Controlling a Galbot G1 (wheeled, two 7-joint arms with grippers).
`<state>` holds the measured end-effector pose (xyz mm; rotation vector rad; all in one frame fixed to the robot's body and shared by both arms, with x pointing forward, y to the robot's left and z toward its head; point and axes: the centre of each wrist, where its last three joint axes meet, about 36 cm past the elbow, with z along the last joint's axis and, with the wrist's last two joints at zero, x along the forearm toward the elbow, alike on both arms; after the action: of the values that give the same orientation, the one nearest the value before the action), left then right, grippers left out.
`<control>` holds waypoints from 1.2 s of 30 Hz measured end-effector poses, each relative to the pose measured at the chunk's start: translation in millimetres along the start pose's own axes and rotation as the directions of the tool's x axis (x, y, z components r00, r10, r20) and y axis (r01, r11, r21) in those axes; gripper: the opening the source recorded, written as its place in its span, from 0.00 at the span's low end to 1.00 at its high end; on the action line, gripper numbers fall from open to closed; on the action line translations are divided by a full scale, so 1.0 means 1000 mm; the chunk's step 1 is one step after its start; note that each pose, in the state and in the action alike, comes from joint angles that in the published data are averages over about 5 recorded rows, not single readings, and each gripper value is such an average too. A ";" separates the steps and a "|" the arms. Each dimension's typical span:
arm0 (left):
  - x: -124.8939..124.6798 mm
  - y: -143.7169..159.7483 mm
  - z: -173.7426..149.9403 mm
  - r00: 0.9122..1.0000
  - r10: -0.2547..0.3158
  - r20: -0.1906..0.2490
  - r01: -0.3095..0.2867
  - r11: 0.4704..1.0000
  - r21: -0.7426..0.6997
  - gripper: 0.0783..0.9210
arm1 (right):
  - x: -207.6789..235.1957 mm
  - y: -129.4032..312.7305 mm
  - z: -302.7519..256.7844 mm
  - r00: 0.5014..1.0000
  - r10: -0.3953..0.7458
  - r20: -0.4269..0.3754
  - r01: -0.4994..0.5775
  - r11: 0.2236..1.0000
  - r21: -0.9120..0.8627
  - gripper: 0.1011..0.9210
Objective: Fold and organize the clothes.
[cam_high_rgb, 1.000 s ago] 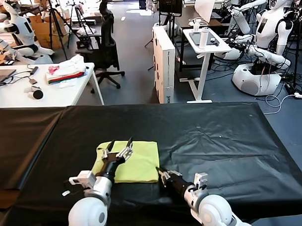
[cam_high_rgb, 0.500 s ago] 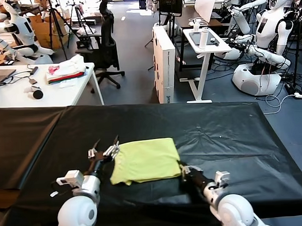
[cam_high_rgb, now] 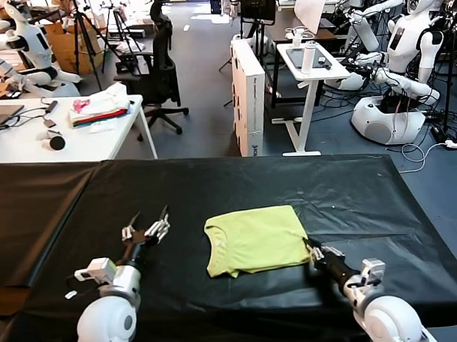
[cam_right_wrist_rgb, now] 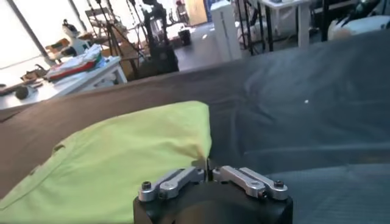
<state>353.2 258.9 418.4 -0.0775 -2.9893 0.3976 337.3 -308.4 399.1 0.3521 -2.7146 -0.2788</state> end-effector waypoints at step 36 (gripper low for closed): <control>0.152 0.020 -0.023 0.983 -0.064 -0.172 0.005 0.946 -0.324 0.98 | 0.168 0.045 0.103 0.945 0.283 0.163 -0.319 0.905 0.281 0.98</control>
<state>206.1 294.1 452.8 -0.0856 -2.8397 -0.1034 136.5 -298.1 375.6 -0.0098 -2.8782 0.2156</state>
